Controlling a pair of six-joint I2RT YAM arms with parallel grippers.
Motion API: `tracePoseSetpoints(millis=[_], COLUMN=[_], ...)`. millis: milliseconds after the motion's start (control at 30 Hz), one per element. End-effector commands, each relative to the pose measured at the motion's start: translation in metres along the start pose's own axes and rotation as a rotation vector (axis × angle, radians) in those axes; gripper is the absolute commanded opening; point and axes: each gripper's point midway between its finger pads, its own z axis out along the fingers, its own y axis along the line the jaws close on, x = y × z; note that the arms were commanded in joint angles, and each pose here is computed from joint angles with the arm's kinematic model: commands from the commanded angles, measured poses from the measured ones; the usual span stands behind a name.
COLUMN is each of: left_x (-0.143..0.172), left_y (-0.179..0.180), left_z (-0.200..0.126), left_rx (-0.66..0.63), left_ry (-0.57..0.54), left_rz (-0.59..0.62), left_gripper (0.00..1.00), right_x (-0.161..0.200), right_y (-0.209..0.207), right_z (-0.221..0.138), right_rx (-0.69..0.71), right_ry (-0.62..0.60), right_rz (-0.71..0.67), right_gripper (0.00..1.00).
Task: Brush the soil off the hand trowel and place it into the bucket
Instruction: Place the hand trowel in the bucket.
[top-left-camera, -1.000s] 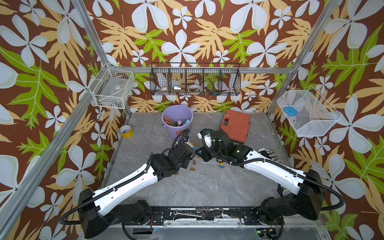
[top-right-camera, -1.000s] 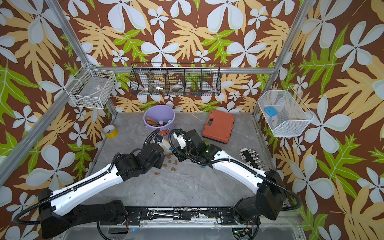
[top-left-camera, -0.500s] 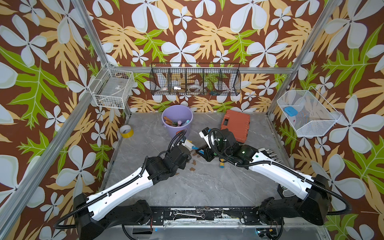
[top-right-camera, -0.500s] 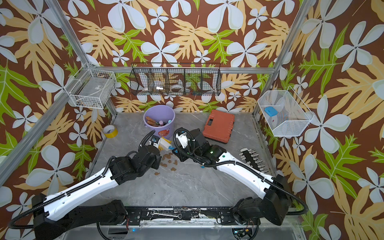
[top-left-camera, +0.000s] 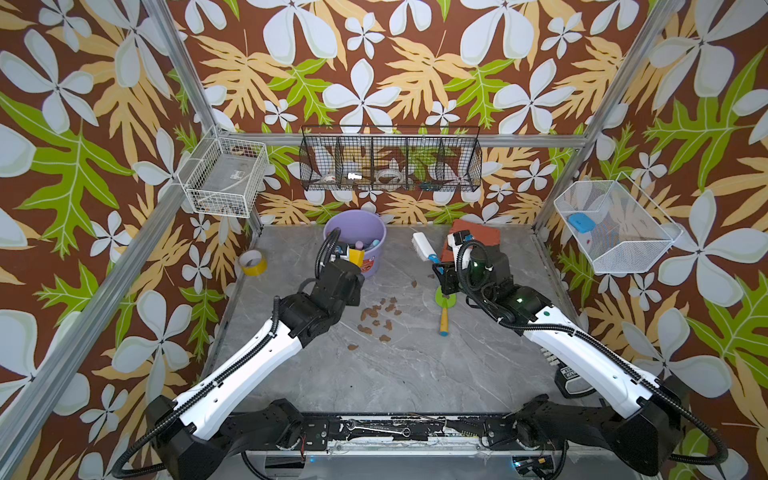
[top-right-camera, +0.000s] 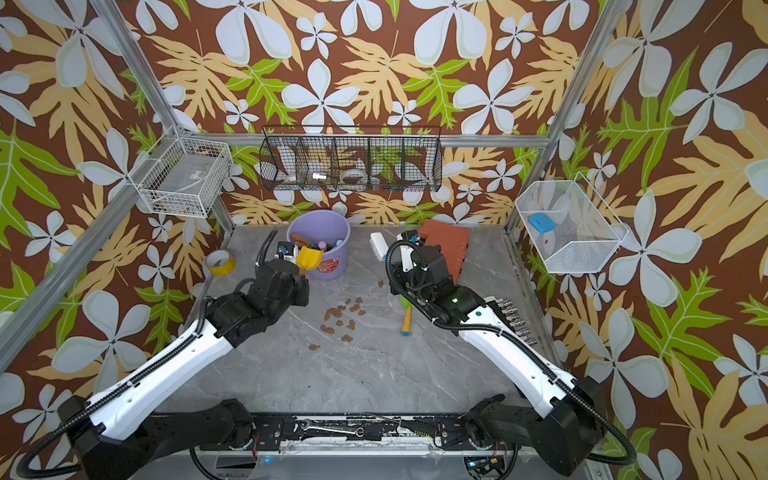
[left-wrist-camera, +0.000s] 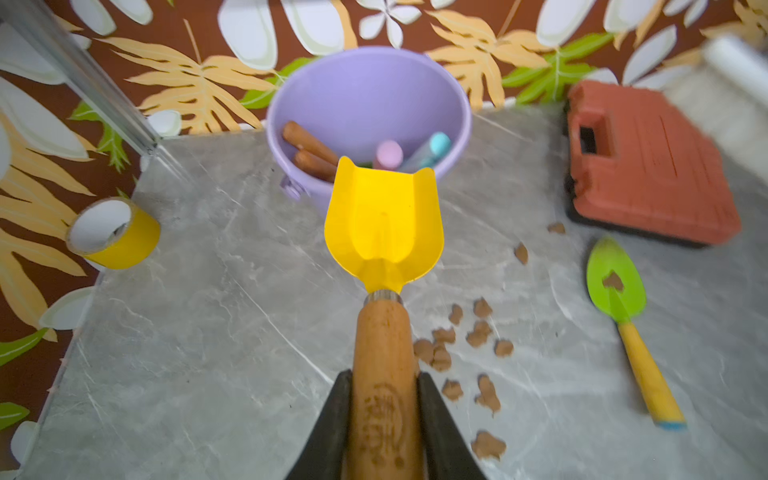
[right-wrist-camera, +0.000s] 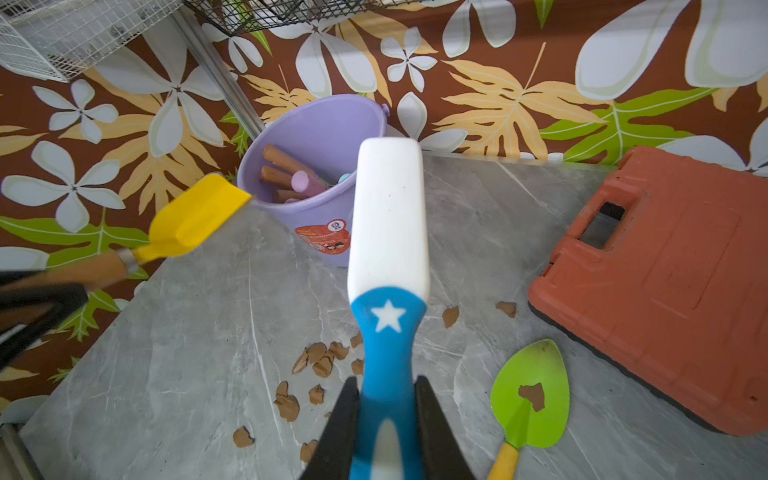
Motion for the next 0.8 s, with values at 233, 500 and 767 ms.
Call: tracePoseSetpoints(millis=[233,500,767], left_x=[-0.05,-0.056,-0.069], left_y=[0.008,0.005,0.0], left_z=[0.07,0.131,0.103], left_rx=[-0.051,-0.097,-0.138], left_ry=[-0.018,0.071,-0.017], left_rz=[-0.118,-0.125,-0.163], left_gripper=[0.0,0.26,0.99], right_x=[-0.005,-0.004,0.002], right_y=[-0.001,-0.002,-0.015], right_z=[-0.003,-0.006,-0.015], right_rx=[0.0,0.001,0.054], right_ry=[-0.036,-0.043,-0.041], right_rz=[0.025,0.025,0.023], right_gripper=[0.0,0.0,0.0])
